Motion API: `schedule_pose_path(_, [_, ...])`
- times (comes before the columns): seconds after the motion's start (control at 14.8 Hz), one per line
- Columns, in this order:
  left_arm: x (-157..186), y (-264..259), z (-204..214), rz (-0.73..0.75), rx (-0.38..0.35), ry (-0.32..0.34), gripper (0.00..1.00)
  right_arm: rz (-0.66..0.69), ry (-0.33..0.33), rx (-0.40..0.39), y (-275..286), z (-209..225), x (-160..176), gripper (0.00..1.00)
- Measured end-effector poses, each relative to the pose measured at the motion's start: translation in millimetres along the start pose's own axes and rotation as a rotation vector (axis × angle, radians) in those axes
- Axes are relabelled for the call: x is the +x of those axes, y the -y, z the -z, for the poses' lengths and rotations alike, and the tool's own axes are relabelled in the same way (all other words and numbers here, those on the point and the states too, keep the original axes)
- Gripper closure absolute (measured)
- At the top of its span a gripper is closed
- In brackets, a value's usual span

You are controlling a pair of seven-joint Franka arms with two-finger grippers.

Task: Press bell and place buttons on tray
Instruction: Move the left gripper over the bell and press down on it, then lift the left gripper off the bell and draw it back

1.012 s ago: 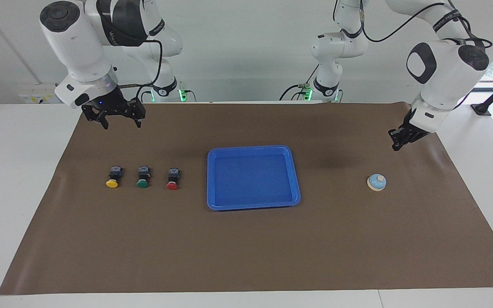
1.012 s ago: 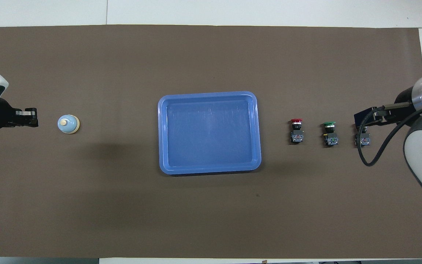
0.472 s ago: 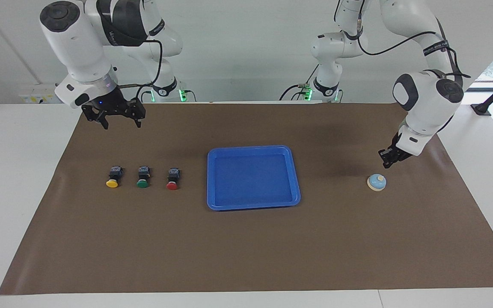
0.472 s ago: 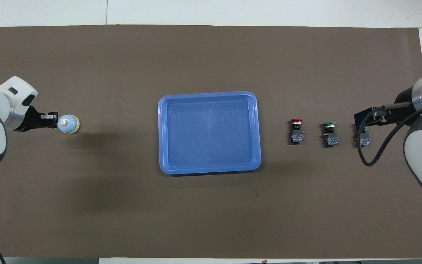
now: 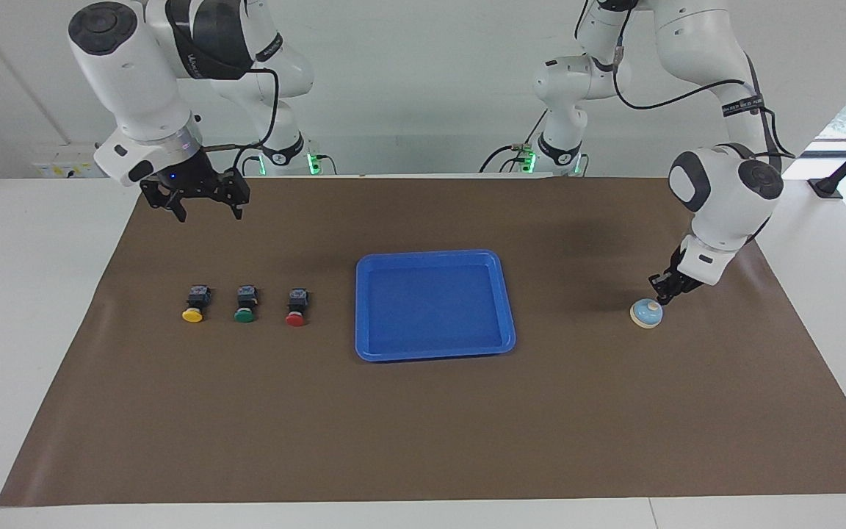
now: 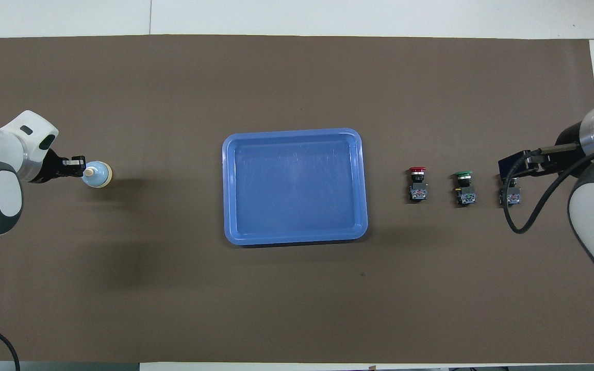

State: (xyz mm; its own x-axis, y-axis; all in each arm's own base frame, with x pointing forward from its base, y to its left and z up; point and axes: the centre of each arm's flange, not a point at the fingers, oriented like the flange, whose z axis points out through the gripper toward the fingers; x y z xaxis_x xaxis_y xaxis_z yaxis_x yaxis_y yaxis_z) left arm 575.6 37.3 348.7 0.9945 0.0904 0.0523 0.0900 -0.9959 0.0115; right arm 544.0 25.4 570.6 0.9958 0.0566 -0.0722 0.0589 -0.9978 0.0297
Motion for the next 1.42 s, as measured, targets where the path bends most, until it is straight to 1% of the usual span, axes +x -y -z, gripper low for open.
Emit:
schedule_pose_path(0.27, [-1.1,-4.5,-10.7,-0.008,-0.001,0.003,0.99,0.000,0.000,0.000,0.0,0.0,0.0,0.00])
schedule_pose_path(0.67, [-1.0,-4.4,-10.0,-0.011,-0.001,0.008,0.99,0.000,0.000,0.000,0.0,0.0,0.0,0.00])
schedule_pose_path(0.81, [0.8,-5.0,-5.8,-0.012,0.000,0.036,0.99,0.000,0.000,0.000,0.0,0.0,0.0,0.00])
schedule_pose_path(1.01, [13.5,-6.5,26.3,-0.015,-0.001,0.087,0.99,0.000,0.000,0.000,0.0,0.0,0.0,0.00])
schedule_pose_path(1.08, [18.5,-7.4,40.8,-0.017,-0.002,0.096,0.93,0.000,0.000,0.000,0.0,0.0,0.0,0.00])
schedule_pose_path(1.21, [25.1,-9.7,69.3,-0.021,-0.003,0.097,0.74,0.000,0.000,0.000,0.0,0.0,0.0,0.00])
schedule_pose_path(1.28, [26.0,-11.2,81.7,-0.024,-0.004,0.095,0.63,0.000,0.000,0.000,0.0,0.0,0.0,0.00])
schedule_pose_path(1.35, [25.9,-13.2,92.3,-0.027,-0.005,0.092,0.50,0.000,0.000,0.000,0.0,0.0,0.0,0.00])
schedule_pose_path(1.42, [24.9,-15.0,101.5,-0.031,-0.006,0.089,0.40,0.000,0.000,0.000,0.0,0.0,0.0,0.00])
